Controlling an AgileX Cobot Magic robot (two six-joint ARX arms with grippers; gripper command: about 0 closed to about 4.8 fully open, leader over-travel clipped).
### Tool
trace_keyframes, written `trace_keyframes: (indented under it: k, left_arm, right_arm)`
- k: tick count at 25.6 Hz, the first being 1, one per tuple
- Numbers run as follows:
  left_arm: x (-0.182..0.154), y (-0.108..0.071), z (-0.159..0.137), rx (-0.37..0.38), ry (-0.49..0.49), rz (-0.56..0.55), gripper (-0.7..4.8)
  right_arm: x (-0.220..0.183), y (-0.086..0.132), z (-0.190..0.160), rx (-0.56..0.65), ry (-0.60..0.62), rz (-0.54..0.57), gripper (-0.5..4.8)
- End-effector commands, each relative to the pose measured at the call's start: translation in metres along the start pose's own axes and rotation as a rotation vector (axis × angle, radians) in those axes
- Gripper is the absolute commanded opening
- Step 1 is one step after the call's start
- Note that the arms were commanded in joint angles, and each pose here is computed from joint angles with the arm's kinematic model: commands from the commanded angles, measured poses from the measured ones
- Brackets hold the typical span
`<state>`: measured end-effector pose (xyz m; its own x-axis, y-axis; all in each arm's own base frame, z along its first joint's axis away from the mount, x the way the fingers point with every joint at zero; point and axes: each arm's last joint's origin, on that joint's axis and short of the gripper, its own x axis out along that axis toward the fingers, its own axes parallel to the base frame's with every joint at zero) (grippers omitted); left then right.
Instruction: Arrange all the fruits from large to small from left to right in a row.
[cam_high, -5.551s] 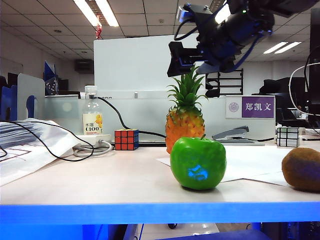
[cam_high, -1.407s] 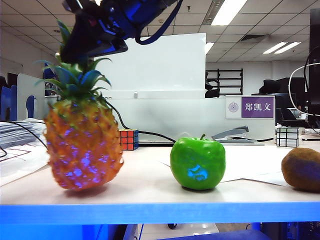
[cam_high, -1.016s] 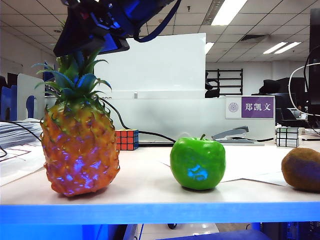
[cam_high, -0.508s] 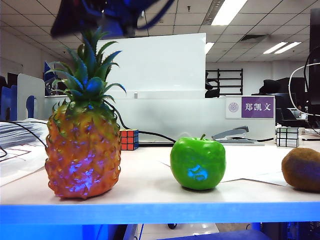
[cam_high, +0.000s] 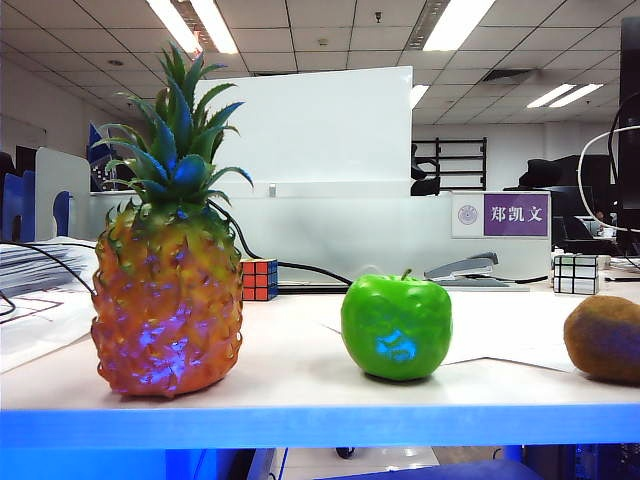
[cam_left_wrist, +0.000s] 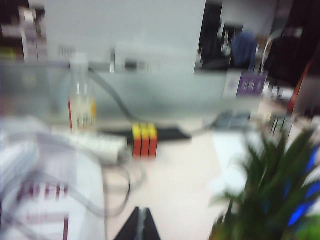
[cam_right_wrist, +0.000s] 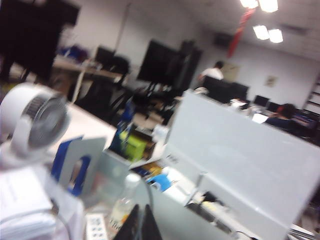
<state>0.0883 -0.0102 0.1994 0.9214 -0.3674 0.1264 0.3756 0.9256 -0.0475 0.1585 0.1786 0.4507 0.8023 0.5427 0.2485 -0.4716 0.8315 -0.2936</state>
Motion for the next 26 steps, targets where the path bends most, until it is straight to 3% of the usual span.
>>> trace_keyframes:
  k: [1, 4, 7, 13, 17, 20, 23, 26]
  left_arm:
    - [-0.002, -0.001, 0.016, -0.028, -0.082, 0.043, -0.05]
    - [-0.003, -0.001, 0.024, -0.087, -0.154, 0.049, -0.05]
    - [-0.004, -0.005, 0.029, -0.140, -0.181, -0.068, -0.05]
    - [-0.005, -0.012, 0.028, -0.258, -0.105, -0.297, -0.05]
    - [-0.005, -0.013, 0.025, -0.282, -0.062, -0.333, -0.05]
    - [-0.004, -0.012, 0.022, -0.296, -0.039, -0.326, -0.05]
    - [-0.004, -0.012, 0.023, -0.296, -0.040, -0.327, -0.05]
    - [-0.004, -0.012, 0.023, -0.298, -0.040, -0.327, -0.05]
  right_arm:
    - [-0.047, -0.021, 0.017, 0.070, 0.080, 0.008, -0.01]
    - [-0.096, -0.036, 0.017, 0.166, 0.224, 0.038, -0.01]
    - [-0.132, -0.043, 0.005, 0.208, 0.403, 0.066, -0.02]
    - [-0.178, -0.045, -0.023, 0.315, 0.782, 0.062, -0.01]
    - [-0.186, -0.042, -0.037, 0.292, 0.912, 0.064, -0.01]
    - [-0.180, -0.035, -0.049, 0.297, 0.814, 0.074, -0.02]
    - [-0.172, -0.023, -0.067, 0.316, 0.528, 0.149, -0.01]
    - [-0.175, -0.018, -0.083, 0.339, 0.314, 0.123, -0.01]
